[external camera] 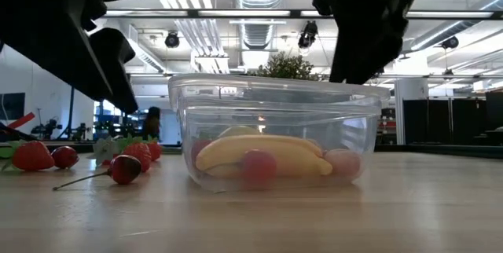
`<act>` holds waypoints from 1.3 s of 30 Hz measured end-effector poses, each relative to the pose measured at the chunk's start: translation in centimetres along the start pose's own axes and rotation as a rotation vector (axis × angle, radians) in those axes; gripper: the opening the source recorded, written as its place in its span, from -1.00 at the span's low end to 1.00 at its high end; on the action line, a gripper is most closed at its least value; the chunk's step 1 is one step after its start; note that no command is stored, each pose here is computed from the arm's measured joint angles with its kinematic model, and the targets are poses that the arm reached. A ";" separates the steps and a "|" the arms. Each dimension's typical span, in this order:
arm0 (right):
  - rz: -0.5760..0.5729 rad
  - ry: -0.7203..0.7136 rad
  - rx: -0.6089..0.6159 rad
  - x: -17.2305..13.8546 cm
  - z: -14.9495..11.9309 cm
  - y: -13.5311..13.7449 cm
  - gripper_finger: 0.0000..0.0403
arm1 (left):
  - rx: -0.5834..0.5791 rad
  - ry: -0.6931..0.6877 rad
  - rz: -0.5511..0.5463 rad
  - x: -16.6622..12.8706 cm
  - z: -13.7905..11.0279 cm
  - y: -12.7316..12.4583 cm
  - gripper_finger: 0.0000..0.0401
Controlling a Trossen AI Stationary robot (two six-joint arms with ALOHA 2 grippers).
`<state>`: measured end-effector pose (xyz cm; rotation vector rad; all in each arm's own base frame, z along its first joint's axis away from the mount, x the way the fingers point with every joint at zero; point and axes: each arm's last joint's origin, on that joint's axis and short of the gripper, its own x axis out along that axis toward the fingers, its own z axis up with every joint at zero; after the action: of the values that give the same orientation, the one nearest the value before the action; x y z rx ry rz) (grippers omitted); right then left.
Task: Pick and placing Produce into tupperware
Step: Put the red cherry into the transparent bin
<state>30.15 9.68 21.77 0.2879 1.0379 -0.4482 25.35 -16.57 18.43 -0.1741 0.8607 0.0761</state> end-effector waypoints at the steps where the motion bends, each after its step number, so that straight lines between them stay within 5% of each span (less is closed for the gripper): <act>1: -0.004 0.005 -0.005 0.1 -0.2 -0.1 0.71 | 0.004 0.005 0.001 0.3 0.1 -0.3 0.32; 24: -0.031 -0.021 -0.061 -0.3 -1.0 -1.1 0.68 | -0.039 0.068 0.061 3.1 -0.8 -1.1 0.32; 33: -0.065 -0.233 0.007 -4.7 -0.6 -3.8 0.69 | -0.044 0.078 0.058 4.0 -1.1 -1.0 0.32; 39: -0.037 -0.343 -0.112 -9.0 -0.8 -6.5 0.67 | -0.049 0.081 0.068 4.1 -1.0 -0.7 0.32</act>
<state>22.55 6.35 29.13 0.0867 0.7299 -0.4525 27.33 -17.48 14.73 -0.1950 0.9465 0.1542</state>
